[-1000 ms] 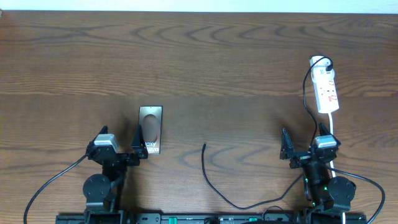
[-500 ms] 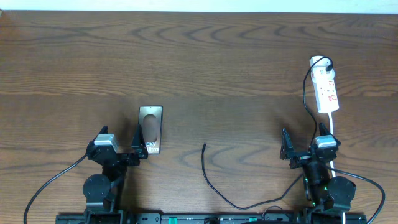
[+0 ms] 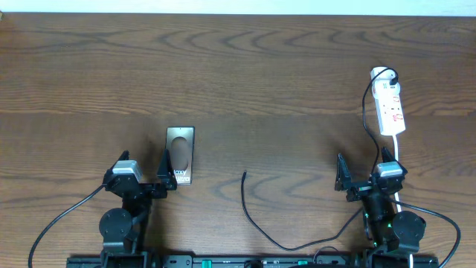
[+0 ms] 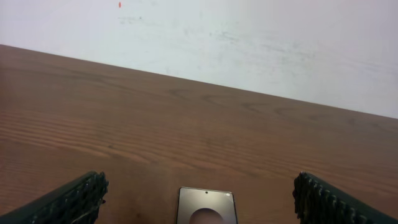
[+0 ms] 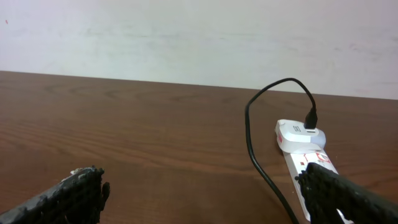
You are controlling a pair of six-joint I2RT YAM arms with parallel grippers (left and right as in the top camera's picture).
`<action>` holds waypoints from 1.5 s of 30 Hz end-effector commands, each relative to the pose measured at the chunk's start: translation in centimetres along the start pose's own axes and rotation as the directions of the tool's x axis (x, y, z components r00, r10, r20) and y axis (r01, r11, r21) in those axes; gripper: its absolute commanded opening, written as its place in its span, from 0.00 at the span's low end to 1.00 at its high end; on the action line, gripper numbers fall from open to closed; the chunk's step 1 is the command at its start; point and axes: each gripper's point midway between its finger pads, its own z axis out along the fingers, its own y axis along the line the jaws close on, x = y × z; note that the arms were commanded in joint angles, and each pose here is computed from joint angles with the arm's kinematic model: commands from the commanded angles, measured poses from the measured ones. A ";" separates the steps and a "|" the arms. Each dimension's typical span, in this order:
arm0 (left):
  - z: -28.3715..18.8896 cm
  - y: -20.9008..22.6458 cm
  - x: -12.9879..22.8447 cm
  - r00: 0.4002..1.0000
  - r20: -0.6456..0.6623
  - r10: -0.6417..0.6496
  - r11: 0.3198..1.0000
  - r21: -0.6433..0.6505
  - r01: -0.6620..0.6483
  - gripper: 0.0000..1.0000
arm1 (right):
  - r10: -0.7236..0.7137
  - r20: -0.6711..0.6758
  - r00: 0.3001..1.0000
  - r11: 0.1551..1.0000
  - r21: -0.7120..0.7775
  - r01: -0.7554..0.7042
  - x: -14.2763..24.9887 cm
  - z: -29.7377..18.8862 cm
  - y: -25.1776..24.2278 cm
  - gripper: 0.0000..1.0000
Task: Plug charger to phone and switch on socket
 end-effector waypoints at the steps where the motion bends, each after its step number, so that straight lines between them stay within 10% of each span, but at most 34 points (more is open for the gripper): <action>1: 0.0 0.0 1.4 0.999 -0.047 -0.008 1.000 0.004 0.008 0.98 | -0.009 0.001 1.000 1.000 0.004 0.009 0.0 0.0 0.0 0.99; 19: 1.5 -1.5 -5.3 0.969 -0.244 0.038 0.999 -0.012 -0.042 0.98 | -0.009 0.001 1.000 1.000 0.004 0.009 0.0 0.0 0.0 0.99; 26: 6.2 -1.9 -8.6 0.832 -0.555 -0.011 0.997 -0.068 -0.032 0.98 | -0.009 0.001 1.000 1.000 0.004 0.009 0.0 0.0 0.0 0.99; 33: 6.9 -1.4 -6.3 0.567 -0.819 -0.085 0.990 -0.134 -0.044 0.98 | -0.009 0.001 1.000 1.000 0.004 0.009 0.0 0.0 0.0 0.99; 43: 7.7 -0.4 -1.8 0.410 -0.903 -0.124 0.985 -0.162 -0.059 1.00 | -0.009 0.001 1.000 1.000 0.004 0.009 0.0 0.0 0.0 0.99; 45: 7.7 -0.3 -1.5 0.401 -0.907 -0.126 0.985 -0.163 -0.060 0.59 | -0.009 0.001 1.000 1.000 0.004 0.009 0.0 0.0 0.0 0.99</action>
